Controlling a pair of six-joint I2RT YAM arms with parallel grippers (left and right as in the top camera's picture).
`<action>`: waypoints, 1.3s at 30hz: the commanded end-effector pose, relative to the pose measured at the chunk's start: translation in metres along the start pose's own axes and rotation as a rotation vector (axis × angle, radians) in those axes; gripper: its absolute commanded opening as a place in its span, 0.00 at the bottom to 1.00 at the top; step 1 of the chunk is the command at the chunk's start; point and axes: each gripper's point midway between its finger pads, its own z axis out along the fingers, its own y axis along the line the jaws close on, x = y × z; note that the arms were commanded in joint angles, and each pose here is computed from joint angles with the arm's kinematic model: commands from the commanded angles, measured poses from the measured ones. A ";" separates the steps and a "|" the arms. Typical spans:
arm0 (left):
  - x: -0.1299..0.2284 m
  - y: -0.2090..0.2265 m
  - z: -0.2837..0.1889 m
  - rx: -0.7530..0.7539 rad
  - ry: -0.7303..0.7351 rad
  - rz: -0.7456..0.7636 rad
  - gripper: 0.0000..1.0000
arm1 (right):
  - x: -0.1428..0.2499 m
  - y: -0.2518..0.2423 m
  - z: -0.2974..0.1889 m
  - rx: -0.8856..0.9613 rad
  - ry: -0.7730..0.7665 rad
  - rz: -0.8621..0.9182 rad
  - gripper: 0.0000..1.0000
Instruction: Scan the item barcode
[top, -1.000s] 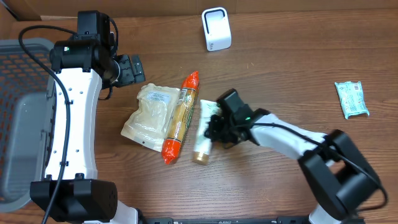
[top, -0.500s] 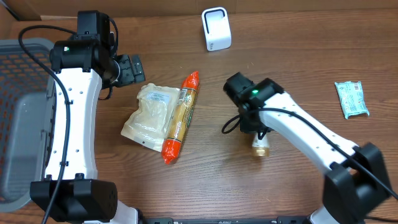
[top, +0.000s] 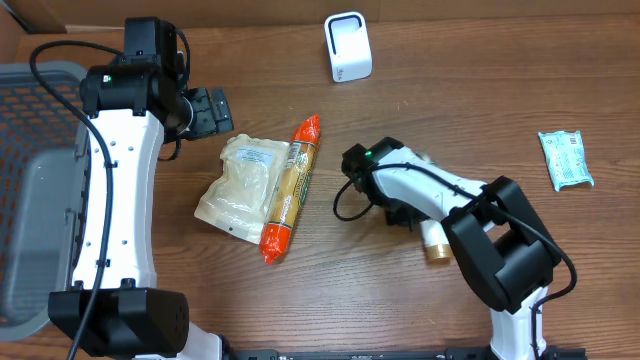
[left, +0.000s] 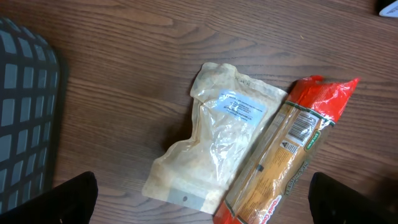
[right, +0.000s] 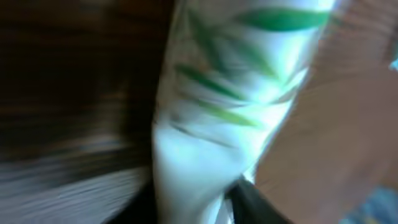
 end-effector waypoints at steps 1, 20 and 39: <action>0.001 -0.002 0.004 0.006 0.011 -0.011 1.00 | 0.015 0.042 -0.006 -0.171 0.067 -0.049 0.46; 0.001 -0.002 0.004 0.005 0.011 -0.011 1.00 | -0.038 0.010 -0.165 -0.518 -0.172 0.049 0.65; 0.001 -0.002 0.004 0.006 0.011 -0.011 1.00 | 0.025 0.047 -0.106 -0.798 0.148 -0.098 0.61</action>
